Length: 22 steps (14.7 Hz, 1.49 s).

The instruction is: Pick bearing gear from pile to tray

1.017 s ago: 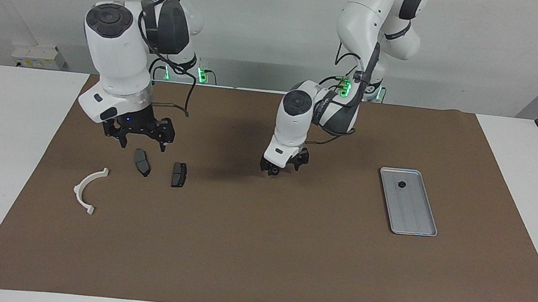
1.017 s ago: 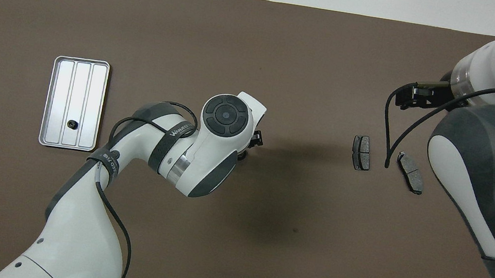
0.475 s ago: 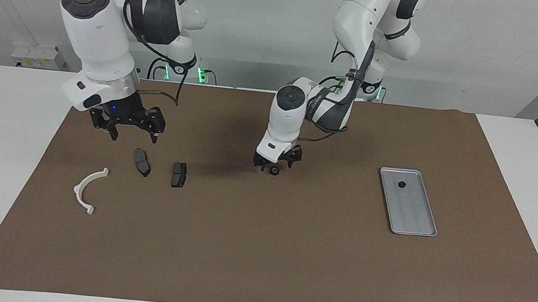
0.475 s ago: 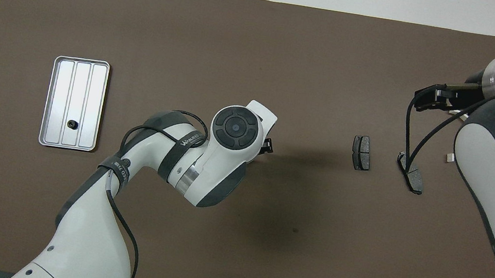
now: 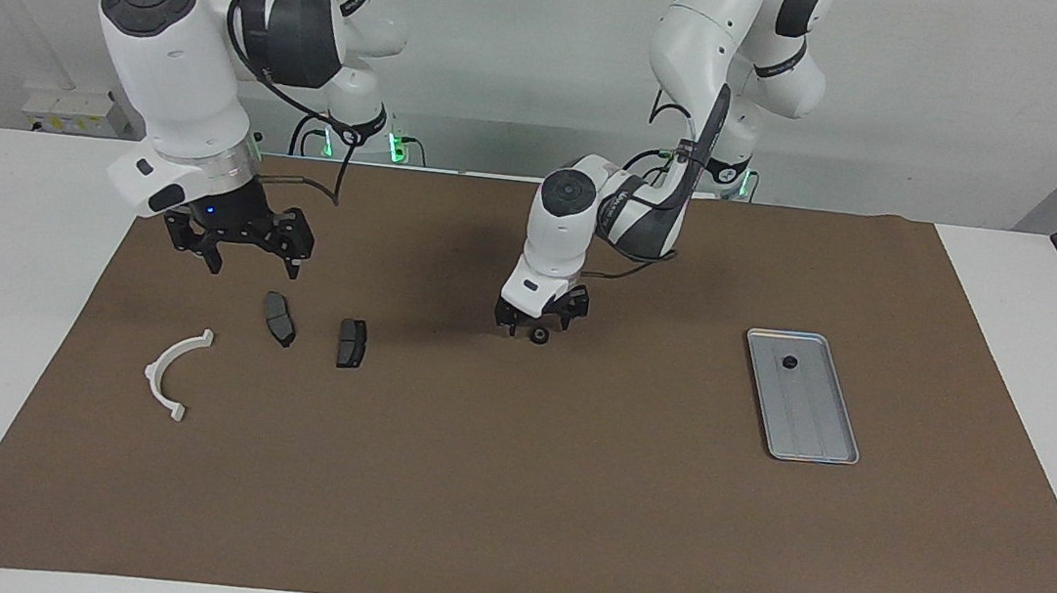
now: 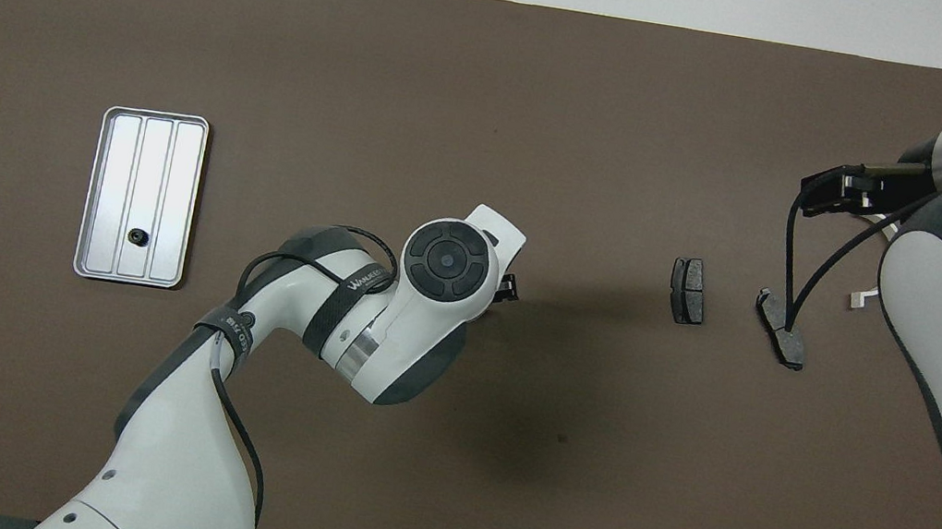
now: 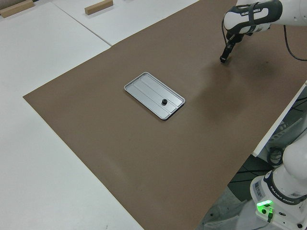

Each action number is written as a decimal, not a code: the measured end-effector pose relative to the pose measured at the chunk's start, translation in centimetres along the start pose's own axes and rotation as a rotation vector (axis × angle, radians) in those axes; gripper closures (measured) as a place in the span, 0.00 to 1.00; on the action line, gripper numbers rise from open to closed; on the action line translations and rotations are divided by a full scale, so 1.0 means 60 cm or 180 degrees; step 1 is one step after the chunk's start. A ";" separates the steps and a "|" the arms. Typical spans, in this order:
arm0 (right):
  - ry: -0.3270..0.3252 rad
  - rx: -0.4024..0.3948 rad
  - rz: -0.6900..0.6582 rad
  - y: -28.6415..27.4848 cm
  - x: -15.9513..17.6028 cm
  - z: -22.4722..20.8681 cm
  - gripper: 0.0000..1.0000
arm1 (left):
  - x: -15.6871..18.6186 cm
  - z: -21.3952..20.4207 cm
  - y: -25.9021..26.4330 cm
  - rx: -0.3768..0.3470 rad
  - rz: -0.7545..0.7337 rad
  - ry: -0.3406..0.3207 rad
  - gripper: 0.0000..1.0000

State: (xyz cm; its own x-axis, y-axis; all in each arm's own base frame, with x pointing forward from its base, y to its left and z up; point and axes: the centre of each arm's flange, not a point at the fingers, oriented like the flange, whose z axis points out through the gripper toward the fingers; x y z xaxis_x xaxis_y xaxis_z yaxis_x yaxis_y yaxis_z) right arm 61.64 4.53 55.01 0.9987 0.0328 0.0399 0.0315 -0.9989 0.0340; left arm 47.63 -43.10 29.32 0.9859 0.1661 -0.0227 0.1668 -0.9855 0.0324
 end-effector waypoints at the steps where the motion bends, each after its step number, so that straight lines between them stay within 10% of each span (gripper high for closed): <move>1: 0.0001 0.0000 -0.0022 0.000 0.000 0.000 0.00 | 0.000 0.003 -0.002 0.0010 -0.0005 -0.0006 0.00; 6: -0.0050 -0.0006 -0.0022 0.006 -0.028 -0.042 0.00 | -0.001 0.009 -0.007 0.0033 -0.0012 -0.0021 0.00; 14: -0.0044 -0.0004 -0.0028 0.007 -0.104 -0.122 0.00 | -0.005 -0.005 -0.005 0.0050 -0.0010 -0.0032 0.68; 22: -0.0190 -0.0009 -0.0034 0.006 -0.123 -0.088 0.00 | 0.147 -0.191 -0.045 0.0197 -0.0199 0.0299 0.68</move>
State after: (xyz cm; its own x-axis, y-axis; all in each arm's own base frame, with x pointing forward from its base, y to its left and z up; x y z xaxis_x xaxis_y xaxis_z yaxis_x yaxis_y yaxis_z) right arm 54.07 4.09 59.99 0.9989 0.0413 -0.0201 0.0420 -0.9984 0.0368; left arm 56.08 -38.54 40.47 0.9713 0.2270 0.0711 0.2294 -0.9729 -0.0279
